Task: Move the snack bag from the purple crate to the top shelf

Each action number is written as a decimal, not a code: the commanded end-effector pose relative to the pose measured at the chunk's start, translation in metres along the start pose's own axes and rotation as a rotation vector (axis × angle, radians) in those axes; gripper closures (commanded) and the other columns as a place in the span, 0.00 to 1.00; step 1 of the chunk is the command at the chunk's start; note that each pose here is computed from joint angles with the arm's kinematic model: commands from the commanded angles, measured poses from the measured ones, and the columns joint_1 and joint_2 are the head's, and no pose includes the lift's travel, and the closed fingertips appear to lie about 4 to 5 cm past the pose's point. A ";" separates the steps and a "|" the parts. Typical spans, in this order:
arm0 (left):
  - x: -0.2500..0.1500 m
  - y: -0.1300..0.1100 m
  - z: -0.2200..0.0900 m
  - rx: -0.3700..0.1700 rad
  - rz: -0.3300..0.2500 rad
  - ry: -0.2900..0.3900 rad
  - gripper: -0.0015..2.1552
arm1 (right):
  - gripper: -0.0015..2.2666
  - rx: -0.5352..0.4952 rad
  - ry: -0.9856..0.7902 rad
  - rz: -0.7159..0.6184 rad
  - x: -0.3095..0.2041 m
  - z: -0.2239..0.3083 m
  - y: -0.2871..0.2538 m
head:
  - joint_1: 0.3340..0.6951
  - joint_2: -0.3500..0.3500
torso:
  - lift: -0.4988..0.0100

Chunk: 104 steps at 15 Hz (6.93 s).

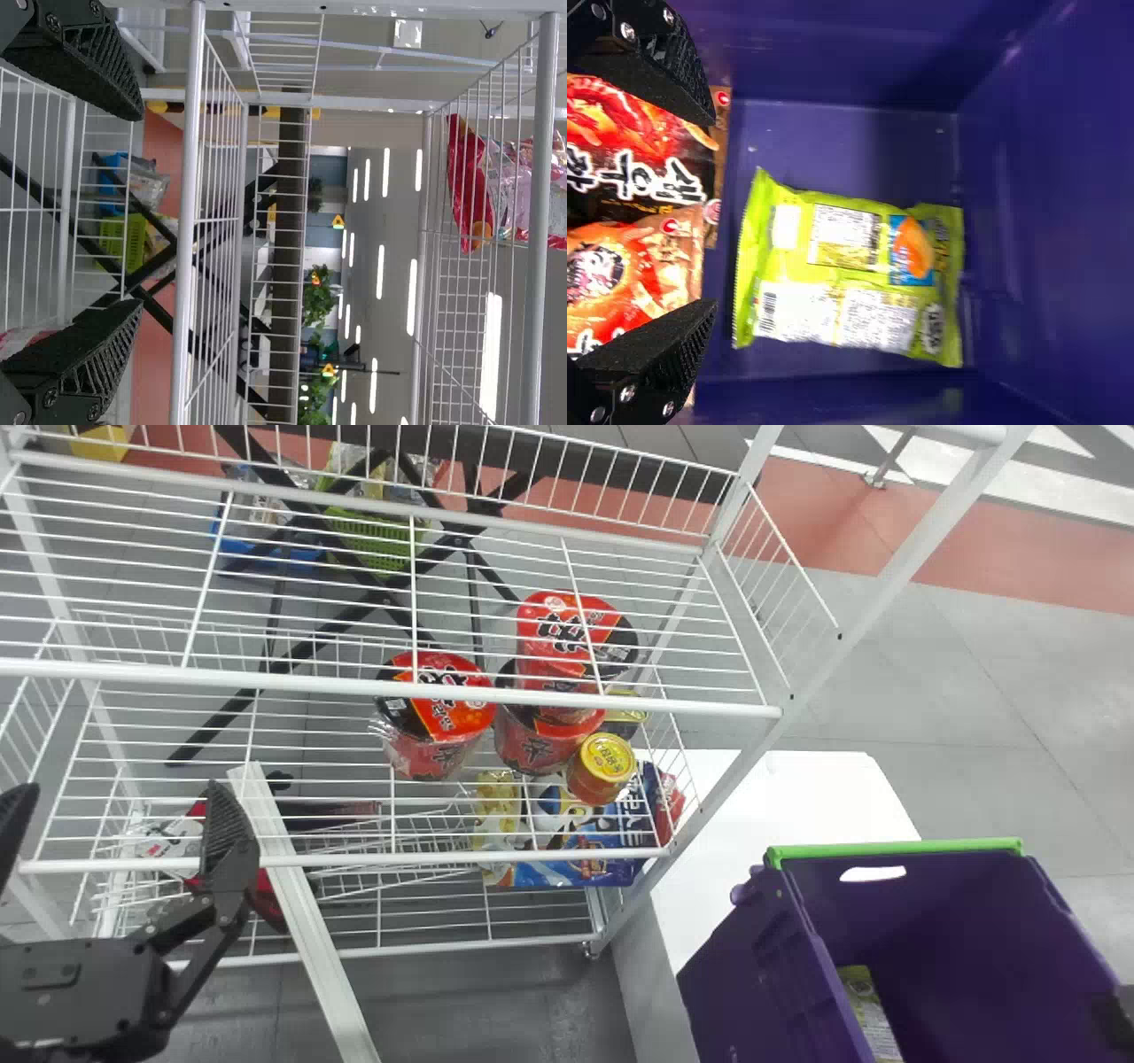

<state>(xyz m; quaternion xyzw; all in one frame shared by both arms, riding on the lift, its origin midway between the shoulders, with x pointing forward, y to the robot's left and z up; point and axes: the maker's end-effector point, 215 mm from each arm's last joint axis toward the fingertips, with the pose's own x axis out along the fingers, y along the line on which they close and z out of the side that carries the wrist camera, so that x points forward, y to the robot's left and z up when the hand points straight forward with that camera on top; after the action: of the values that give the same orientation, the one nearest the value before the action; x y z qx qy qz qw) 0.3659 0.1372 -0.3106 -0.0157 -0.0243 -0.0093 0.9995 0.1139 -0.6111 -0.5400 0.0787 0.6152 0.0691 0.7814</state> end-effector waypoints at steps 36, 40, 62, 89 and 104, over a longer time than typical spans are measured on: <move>0.008 0.013 -0.007 -0.016 0.023 -0.033 0.03 | 0.01 -0.183 0.416 -0.140 0.034 -0.142 -0.037 | 1.00 0.00 | 0.09; 0.008 0.017 -0.006 -0.029 0.030 -0.049 0.03 | 0.01 -0.192 0.434 -0.178 0.042 -0.148 -0.037 | 1.00 0.00 | 0.09; 0.011 0.022 -0.001 -0.054 0.035 -0.077 0.03 | 0.09 -0.254 0.446 -0.422 0.056 -0.172 -0.072 | 1.00 0.00 | 0.09; 0.004 0.027 0.002 -0.056 0.038 -0.092 0.03 | 0.32 -0.162 0.346 -0.516 0.092 -0.174 -0.061 | 1.00 0.00 | 0.09; 0.003 0.026 0.001 -0.061 0.042 -0.090 0.03 | 0.73 -0.062 0.252 -0.473 0.053 -0.143 -0.046 | 1.00 0.00 | 0.09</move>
<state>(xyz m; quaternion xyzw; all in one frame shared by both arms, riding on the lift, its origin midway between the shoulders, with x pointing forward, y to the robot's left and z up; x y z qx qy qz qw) 0.3696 0.1640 -0.3103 -0.0465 -0.0686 0.0120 0.9965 -0.0170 -0.6423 -0.6403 -0.1049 0.7169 -0.0861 0.6839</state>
